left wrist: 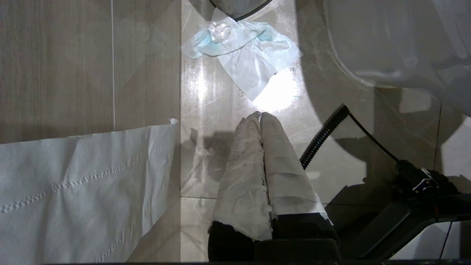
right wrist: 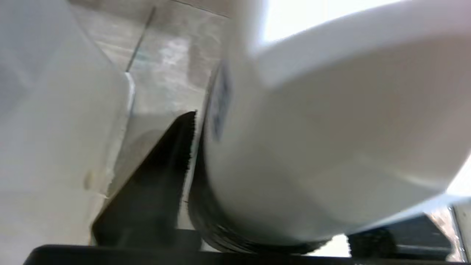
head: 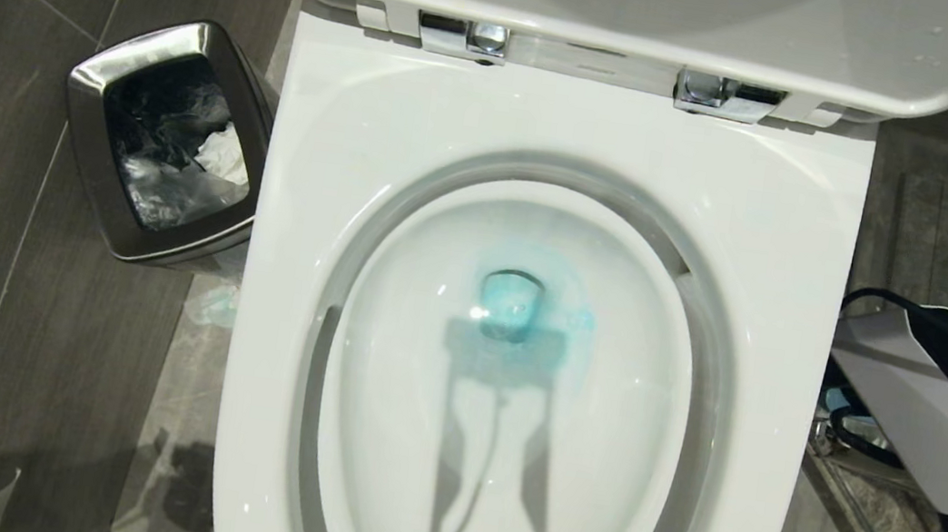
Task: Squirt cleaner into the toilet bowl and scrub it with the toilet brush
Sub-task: Place the cleaning agent on the floor
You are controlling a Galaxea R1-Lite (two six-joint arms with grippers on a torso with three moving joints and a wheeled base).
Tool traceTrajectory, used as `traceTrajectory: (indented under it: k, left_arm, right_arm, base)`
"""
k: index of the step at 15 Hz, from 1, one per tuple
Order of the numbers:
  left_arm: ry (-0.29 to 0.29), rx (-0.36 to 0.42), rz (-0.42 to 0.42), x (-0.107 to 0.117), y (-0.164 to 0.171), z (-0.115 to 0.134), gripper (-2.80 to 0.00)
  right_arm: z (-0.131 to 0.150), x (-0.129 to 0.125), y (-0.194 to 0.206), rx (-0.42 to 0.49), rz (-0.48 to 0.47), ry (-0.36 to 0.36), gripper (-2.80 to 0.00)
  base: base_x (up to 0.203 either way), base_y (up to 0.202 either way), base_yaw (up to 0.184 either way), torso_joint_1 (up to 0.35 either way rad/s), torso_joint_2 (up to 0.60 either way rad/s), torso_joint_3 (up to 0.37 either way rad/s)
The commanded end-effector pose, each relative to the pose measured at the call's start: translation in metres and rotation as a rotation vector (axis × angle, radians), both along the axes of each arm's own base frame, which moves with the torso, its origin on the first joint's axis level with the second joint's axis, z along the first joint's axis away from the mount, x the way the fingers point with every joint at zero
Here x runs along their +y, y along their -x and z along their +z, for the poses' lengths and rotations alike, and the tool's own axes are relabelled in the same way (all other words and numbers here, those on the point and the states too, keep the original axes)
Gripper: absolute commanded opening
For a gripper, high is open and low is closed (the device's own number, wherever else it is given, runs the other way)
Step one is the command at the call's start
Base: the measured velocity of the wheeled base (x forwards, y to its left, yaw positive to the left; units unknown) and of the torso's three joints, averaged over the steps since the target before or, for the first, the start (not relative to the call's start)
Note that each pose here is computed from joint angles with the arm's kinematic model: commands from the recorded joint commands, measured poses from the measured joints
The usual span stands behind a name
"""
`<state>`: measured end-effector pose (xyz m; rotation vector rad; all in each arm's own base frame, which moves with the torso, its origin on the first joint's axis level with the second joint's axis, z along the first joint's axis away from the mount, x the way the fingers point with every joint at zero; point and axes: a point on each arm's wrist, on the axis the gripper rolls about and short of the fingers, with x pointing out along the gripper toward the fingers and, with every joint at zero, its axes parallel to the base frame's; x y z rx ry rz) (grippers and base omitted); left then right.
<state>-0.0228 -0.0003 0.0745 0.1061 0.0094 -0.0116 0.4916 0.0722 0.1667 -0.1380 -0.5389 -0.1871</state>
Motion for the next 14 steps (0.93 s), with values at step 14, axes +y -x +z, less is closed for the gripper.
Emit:
traceTrajectory:
  k: [14]
  left_arm:
    - [-0.001, 0.002, 0.000, 0.000, 0.000, 0.000, -2.80]
  right_arm:
    - [0.001, 0.004, 0.033, 0.082, 0.019, 0.021, 0.00]
  base:
    - [0.000, 0.000, 0.000, 0.000, 0.00, 0.000]
